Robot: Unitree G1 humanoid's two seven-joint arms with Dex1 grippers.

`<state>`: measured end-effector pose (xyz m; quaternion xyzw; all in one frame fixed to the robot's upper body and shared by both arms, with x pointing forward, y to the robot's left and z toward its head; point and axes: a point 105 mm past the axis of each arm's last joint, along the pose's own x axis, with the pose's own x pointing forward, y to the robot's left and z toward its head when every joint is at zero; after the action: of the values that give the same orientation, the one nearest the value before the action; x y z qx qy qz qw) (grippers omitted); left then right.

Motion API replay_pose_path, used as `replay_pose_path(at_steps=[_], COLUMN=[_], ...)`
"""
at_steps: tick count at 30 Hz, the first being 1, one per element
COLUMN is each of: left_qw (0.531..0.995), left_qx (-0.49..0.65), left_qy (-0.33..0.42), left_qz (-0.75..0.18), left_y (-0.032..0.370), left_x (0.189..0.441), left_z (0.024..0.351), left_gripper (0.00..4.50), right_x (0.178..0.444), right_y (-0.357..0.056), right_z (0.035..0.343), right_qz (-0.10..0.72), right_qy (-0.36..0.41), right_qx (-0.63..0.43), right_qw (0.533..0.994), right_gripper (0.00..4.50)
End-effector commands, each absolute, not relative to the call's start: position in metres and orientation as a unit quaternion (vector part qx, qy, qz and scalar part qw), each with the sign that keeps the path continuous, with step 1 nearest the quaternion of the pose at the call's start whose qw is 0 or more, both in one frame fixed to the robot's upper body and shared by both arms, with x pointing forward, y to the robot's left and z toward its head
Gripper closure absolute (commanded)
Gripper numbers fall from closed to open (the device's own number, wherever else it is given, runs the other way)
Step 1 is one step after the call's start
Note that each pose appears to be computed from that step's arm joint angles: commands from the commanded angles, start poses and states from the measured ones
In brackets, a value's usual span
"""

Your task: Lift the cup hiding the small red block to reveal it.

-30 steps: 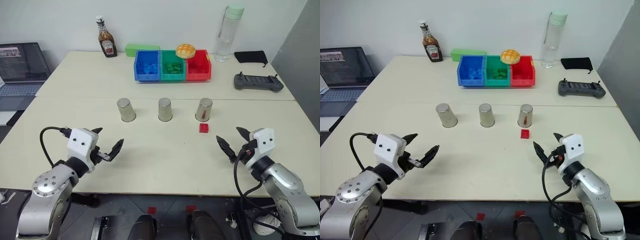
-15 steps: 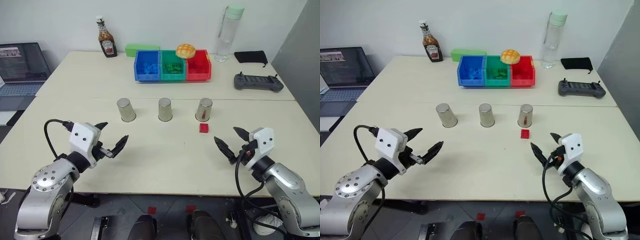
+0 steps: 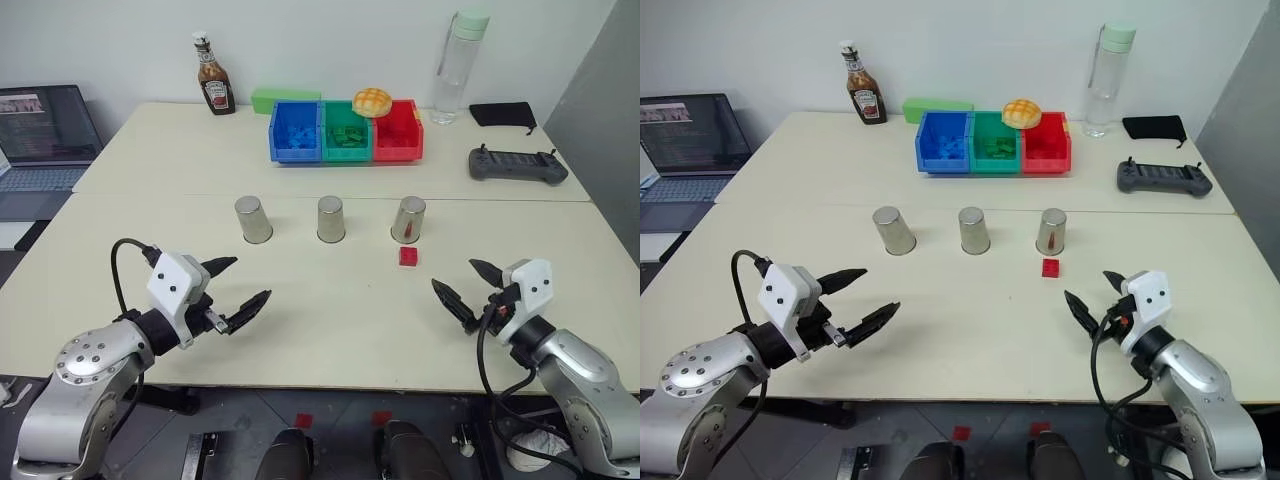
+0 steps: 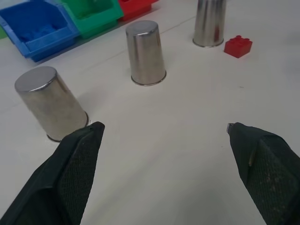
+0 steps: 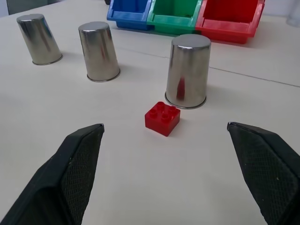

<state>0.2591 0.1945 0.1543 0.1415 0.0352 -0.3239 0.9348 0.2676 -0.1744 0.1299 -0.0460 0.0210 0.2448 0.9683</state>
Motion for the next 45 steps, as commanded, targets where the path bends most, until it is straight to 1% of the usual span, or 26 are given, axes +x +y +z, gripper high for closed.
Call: replay_pose_path(at_steps=[1, 8, 45], left_qw=[0.932, 0.935, 0.937], left_qx=[0.151, 0.147, 0.149], left_qy=[0.010, 0.008, 0.009], left_qz=[-0.328, -0.323, -0.316], left_y=[0.194, 0.198, 0.204], left_x=[0.258, 0.255, 0.255], left_z=[0.166, 0.165, 0.160], left_gripper=[0.00, 0.00, 0.00], right_x=[0.256, 0.256, 0.259], right_y=[-0.171, -0.168, -0.157], right_z=[0.143, 0.143, 0.141], right_qz=[0.261, 0.264, 0.278], right_qy=[-0.002, -0.009, -0.009], right_qx=[-0.062, -0.084, -0.072], right_qw=[0.963, 0.961, 0.958], right_gripper=[0.01, 0.01, 0.01])
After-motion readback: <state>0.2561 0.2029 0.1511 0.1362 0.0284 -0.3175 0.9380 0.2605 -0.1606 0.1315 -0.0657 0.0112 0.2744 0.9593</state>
